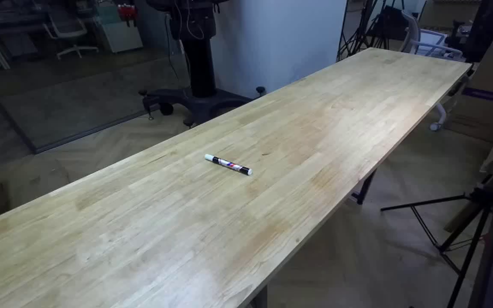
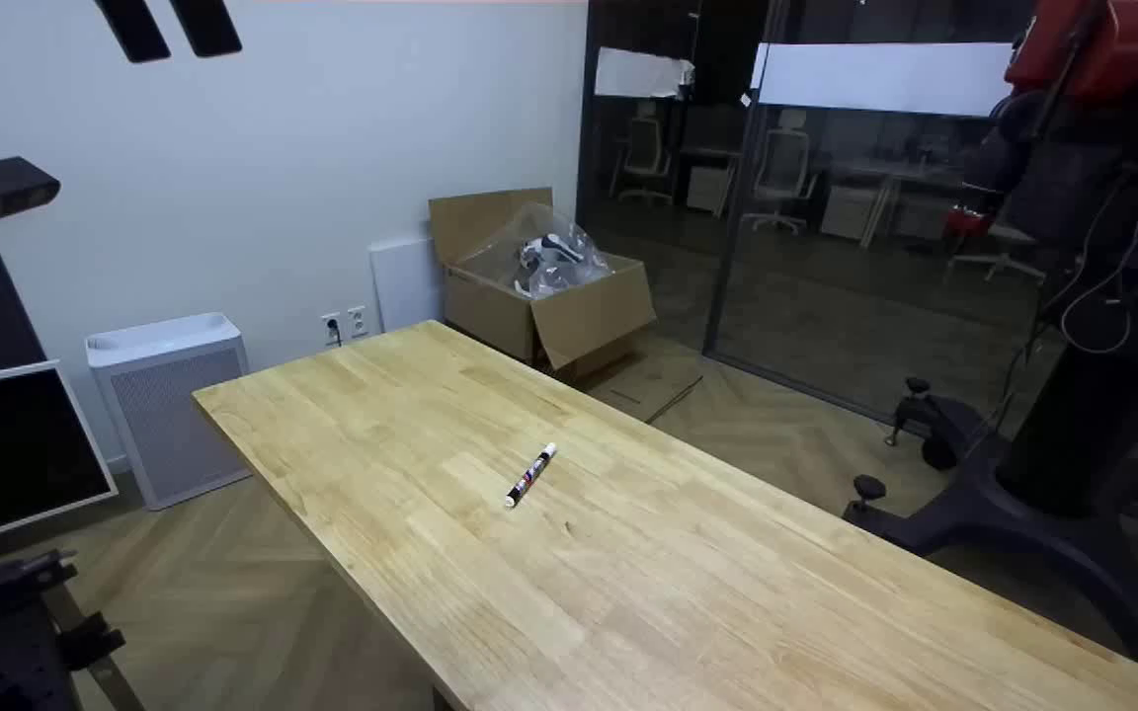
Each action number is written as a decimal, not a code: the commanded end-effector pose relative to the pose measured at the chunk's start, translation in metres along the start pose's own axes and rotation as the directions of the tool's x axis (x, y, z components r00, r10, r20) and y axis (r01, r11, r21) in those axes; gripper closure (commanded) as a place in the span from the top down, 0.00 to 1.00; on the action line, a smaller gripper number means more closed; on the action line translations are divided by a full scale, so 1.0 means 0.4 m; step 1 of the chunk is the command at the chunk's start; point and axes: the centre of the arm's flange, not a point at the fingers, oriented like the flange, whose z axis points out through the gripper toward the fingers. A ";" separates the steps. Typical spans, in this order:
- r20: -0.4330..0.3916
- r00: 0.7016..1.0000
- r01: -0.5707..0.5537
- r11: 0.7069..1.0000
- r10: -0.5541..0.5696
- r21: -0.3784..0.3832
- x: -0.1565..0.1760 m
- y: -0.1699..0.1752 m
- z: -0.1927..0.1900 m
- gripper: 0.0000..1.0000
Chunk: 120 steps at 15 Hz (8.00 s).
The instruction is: Move the pen backwards
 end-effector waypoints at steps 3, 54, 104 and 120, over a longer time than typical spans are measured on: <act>-0.002 1.000 0.000 1.000 0.000 0.000 0.000 0.000 0.000 1.00; 0.001 0.996 0.088 0.996 -0.088 -0.014 0.511 0.074 0.995 1.00; 0.260 0.953 0.133 0.985 -0.157 0.108 0.688 -0.029 1.408 0.04; 0.380 0.834 -0.435 0.900 0.400 0.008 0.336 0.235 1.251 0.04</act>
